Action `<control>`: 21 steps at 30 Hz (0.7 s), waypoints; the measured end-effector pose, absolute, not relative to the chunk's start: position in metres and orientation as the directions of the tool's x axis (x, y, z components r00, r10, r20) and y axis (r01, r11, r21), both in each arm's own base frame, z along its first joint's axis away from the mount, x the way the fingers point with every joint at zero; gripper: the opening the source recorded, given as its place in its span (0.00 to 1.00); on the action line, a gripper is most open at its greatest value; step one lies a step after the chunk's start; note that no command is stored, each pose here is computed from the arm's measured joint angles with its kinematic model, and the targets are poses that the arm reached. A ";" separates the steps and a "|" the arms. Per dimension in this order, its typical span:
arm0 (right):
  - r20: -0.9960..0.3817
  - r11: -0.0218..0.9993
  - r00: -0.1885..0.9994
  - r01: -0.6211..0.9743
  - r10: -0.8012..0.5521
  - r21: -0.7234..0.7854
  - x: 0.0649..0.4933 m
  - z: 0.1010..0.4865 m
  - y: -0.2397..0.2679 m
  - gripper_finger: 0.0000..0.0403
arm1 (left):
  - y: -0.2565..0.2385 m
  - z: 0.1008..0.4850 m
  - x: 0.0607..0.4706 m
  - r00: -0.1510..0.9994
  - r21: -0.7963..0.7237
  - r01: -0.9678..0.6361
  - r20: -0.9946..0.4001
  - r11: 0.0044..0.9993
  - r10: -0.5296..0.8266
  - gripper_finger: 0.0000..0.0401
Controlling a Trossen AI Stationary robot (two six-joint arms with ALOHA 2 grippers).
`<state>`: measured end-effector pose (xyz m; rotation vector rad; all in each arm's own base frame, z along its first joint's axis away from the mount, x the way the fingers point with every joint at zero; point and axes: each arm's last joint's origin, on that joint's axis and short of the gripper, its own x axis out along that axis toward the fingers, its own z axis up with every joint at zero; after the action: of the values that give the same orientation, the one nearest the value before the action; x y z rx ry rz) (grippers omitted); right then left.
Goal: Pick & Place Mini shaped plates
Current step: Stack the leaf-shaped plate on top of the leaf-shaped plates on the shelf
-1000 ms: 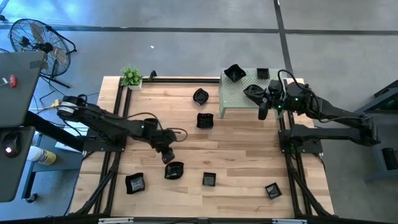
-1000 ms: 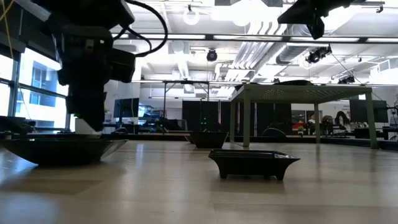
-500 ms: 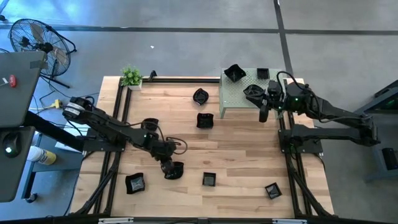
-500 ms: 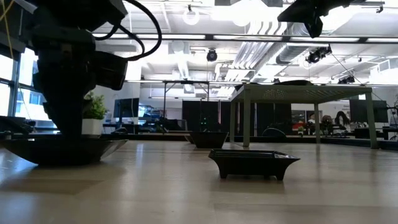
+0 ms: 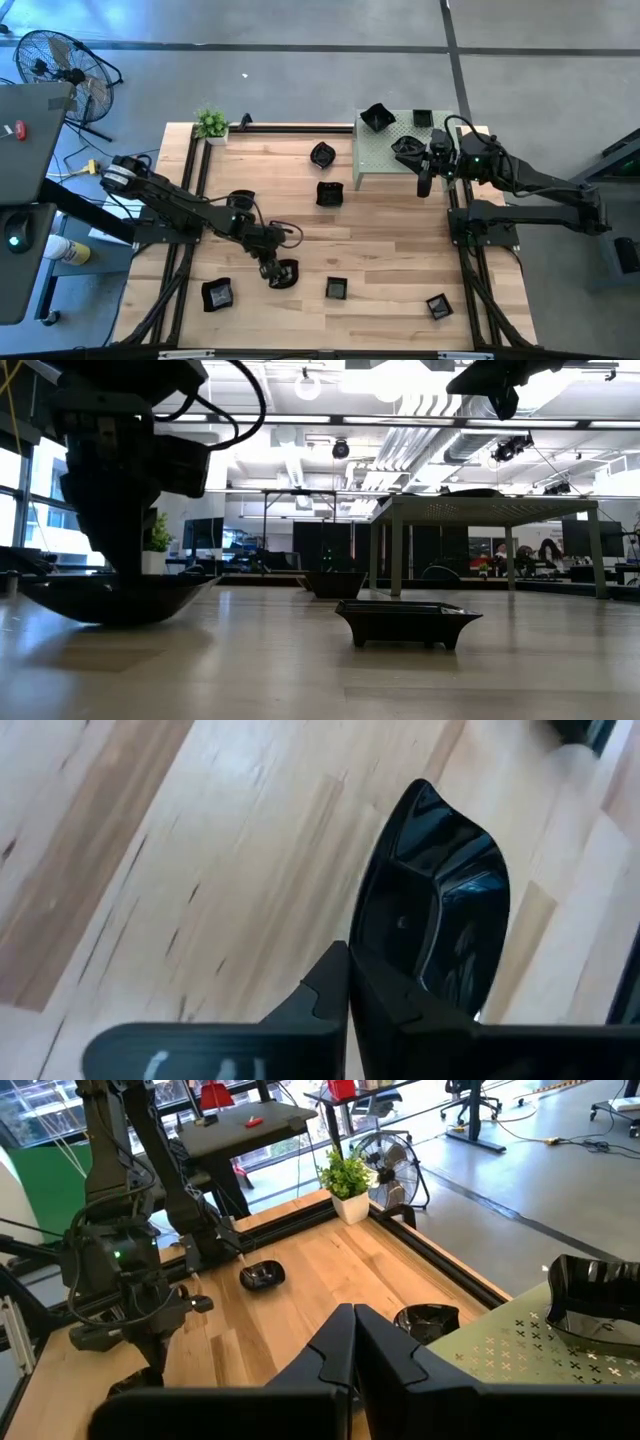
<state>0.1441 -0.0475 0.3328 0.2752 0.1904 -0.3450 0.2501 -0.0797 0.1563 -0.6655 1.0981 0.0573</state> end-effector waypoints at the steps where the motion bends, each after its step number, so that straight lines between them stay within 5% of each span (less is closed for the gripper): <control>1: -0.229 0.905 0.924 0.358 -0.306 0.232 0.144 0.333 -0.048 0.01 | -0.080 0.157 0.250 0.474 -0.465 -0.360 -0.838 0.809 -0.271 0.00; 10: -0.230 0.907 0.924 0.357 -0.307 0.225 0.144 0.333 -0.048 0.00 | -0.064 0.189 0.273 0.531 -0.447 -0.302 -0.813 0.842 -0.241 0.00; 21: -0.231 0.906 0.923 0.359 -0.308 0.225 0.144 0.333 -0.048 0.00 | 0.013 0.230 0.331 0.651 -0.366 -0.281 -0.752 0.887 -0.104 0.00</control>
<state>0.1440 -0.0476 0.3328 0.2678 0.1931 -0.3468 0.3310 0.0135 0.2304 -0.4844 0.8650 0.1054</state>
